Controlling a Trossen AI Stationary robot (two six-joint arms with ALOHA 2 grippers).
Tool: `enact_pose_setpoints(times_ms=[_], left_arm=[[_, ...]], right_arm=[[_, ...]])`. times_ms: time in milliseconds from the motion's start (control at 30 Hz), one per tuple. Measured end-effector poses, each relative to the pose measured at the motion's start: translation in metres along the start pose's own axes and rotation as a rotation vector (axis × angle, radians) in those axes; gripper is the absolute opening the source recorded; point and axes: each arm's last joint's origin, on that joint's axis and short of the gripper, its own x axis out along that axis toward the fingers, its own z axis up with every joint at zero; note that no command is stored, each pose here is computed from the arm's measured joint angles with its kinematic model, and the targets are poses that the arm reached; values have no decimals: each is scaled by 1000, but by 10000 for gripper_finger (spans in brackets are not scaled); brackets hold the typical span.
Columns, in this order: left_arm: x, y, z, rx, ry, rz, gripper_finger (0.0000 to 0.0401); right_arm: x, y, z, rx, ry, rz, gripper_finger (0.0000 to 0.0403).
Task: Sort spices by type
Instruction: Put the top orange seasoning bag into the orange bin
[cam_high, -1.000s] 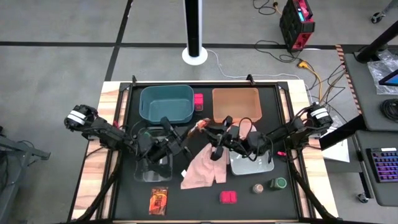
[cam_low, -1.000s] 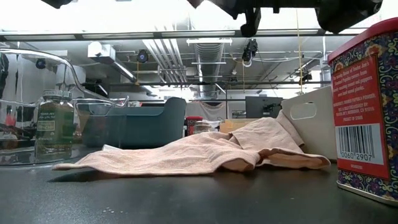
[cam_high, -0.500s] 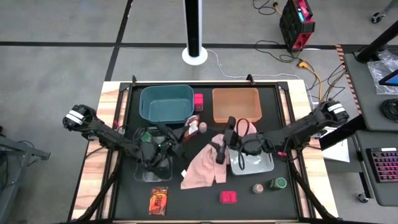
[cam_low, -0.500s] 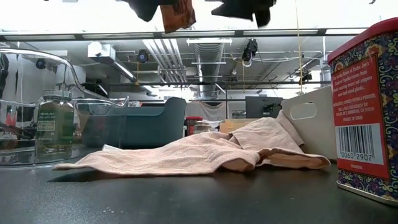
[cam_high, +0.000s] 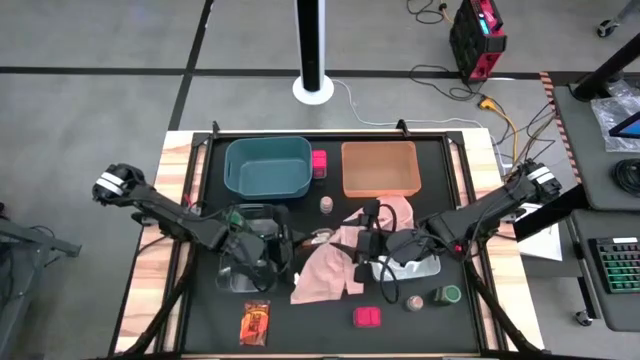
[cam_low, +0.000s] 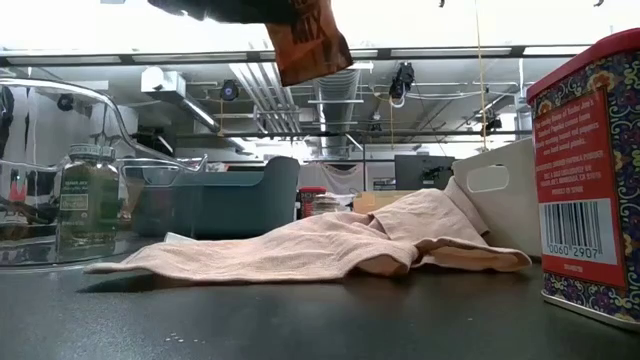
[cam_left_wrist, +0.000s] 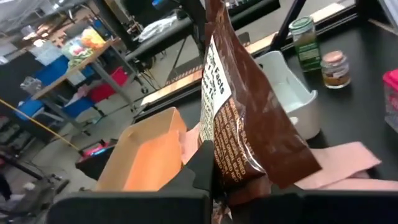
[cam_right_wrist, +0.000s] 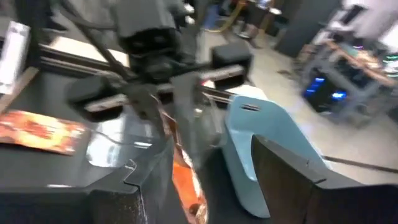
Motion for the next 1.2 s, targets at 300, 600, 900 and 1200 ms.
enact_pose_setpoints(times_ms=[300, 600, 900, 1200], left_arm=[[0, 0, 0, -20, -4, -6, 2], [2, 0, 1, -42, -38, -61, 3], [2, 1, 2, -48, -46, -60, 4], [2, 1, 3, -53, -49, -59, 7]], right_arm=[[1, 0, 6, 45, -27, 118, 206], [27, -2, 0, 40, -16, 149, 206], [42, -1, 4, -13, -1, 204, 163], [43, -3, 3, -28, 28, 209, 13]])
